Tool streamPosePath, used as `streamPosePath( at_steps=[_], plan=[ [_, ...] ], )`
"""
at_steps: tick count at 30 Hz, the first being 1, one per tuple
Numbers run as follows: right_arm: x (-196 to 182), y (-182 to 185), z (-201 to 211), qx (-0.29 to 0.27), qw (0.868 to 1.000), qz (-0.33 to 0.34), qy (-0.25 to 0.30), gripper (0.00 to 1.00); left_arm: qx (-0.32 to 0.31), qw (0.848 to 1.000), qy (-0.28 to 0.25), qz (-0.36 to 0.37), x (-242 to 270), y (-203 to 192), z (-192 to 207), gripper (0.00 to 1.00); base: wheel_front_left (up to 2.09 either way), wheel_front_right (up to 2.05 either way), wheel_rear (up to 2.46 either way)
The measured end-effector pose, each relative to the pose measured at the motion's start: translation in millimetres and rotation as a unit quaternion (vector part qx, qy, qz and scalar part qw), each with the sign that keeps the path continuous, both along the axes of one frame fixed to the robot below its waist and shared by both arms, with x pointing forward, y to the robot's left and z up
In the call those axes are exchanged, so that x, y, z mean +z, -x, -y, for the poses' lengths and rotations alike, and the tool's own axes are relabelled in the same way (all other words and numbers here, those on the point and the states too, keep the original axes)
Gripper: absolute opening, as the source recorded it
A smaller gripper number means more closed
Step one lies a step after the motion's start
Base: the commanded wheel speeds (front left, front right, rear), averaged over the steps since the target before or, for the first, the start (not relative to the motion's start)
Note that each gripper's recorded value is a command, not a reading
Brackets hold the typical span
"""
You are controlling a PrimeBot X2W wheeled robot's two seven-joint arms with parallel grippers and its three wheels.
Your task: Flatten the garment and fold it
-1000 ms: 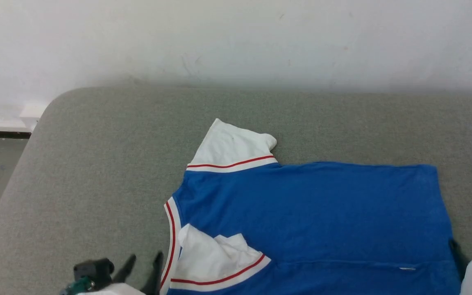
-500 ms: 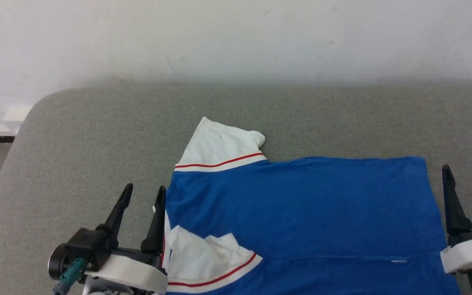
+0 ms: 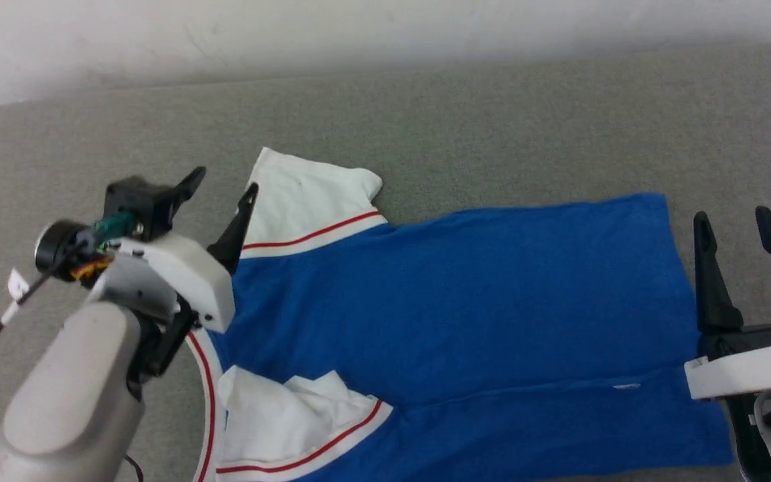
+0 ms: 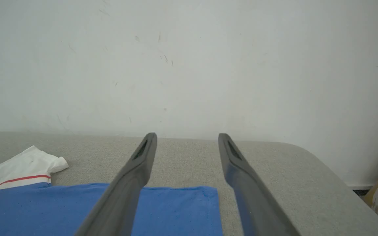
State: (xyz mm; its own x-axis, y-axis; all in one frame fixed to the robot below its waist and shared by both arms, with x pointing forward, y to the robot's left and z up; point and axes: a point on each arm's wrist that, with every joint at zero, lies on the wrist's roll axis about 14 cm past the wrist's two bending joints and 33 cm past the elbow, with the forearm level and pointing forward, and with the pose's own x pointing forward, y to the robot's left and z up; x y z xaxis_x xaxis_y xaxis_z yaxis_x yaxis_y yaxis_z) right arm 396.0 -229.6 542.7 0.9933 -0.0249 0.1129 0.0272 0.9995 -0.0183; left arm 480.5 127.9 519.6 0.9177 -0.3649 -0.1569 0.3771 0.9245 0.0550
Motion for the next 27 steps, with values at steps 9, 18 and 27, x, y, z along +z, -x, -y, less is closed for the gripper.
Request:
streamPosePath(
  at_steps=[9,18,27],
  plan=[
    [-26,-10,16,-0.031,0.999,-0.025,-0.033,1.00,-0.023,0.980,-0.079,-0.182,-61,-83,3,1.00,0.00,0.00,0.00],
    [-60,10,50,-0.095,0.992,-0.069,-0.038,1.00,-0.018,0.925,-0.128,-0.357,-132,-105,8,1.00,0.00,0.00,0.00],
    [-76,20,71,-0.132,0.987,-0.093,-0.028,1.00,-0.040,0.892,-0.124,-0.432,-152,-109,21,0.00,0.00,0.00,0.00]
  ],
)
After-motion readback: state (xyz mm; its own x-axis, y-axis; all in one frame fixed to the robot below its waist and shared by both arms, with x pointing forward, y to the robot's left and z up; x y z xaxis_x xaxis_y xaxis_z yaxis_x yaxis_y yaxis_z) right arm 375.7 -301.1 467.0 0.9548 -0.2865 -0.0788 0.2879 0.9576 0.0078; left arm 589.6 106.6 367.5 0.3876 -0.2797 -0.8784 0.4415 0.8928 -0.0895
